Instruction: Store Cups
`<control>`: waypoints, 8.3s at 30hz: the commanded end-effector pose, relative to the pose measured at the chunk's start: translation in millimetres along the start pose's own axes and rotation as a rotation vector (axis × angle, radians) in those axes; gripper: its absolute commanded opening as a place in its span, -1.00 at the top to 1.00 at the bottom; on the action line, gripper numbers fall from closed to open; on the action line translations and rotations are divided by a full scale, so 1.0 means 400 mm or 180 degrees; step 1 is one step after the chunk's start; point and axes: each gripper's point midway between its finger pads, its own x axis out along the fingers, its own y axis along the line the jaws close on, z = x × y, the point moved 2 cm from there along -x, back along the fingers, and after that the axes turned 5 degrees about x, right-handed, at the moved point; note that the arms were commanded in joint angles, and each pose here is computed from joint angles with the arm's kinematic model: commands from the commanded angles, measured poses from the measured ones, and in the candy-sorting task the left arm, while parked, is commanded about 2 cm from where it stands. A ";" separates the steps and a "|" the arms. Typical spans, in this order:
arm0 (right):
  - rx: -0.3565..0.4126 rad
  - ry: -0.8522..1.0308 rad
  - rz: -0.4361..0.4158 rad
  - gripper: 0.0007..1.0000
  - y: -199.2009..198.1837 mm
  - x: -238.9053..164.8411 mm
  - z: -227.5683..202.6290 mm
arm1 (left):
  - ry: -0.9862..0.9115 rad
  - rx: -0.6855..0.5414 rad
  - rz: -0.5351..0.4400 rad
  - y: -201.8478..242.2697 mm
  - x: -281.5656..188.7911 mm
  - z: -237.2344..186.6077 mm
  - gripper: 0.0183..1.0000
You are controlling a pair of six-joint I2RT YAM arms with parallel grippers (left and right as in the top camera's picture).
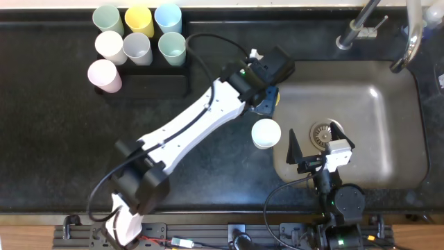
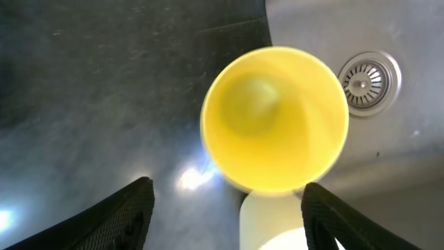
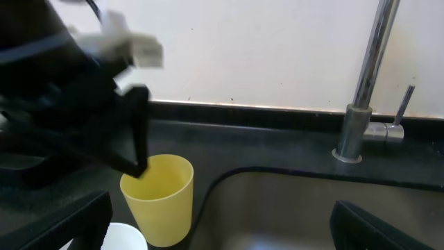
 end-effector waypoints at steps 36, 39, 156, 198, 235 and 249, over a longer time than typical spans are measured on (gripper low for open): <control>0.0021 -0.0010 -0.0008 -1.00 -0.003 0.000 -0.007 | -0.1281 -0.3567 0.0808 0.584 -0.330 0.051 0.96; 0.0021 -0.0010 -0.0008 -0.99 -0.003 0.000 -0.007 | -0.1259 -0.4221 0.0881 0.653 -0.322 -0.016 0.96; 0.0021 -0.0008 -0.0007 -0.99 -0.003 0.000 -0.007 | -0.3723 0.0209 0.0119 0.571 -0.243 -0.436 -1.00; 0.0020 -0.0075 0.0056 -1.00 0.030 0.009 0.188 | -0.3723 0.0209 0.0119 0.571 -0.243 -0.436 -1.00; 0.0628 0.4937 -0.0277 -0.86 0.061 0.170 -0.158 | -0.3723 0.0209 0.0119 0.571 -0.243 -0.436 -1.00; 0.0380 0.4938 -0.0127 0.92 0.102 0.179 -0.174 | -0.3723 0.0209 0.0119 0.571 -0.243 -0.436 -1.00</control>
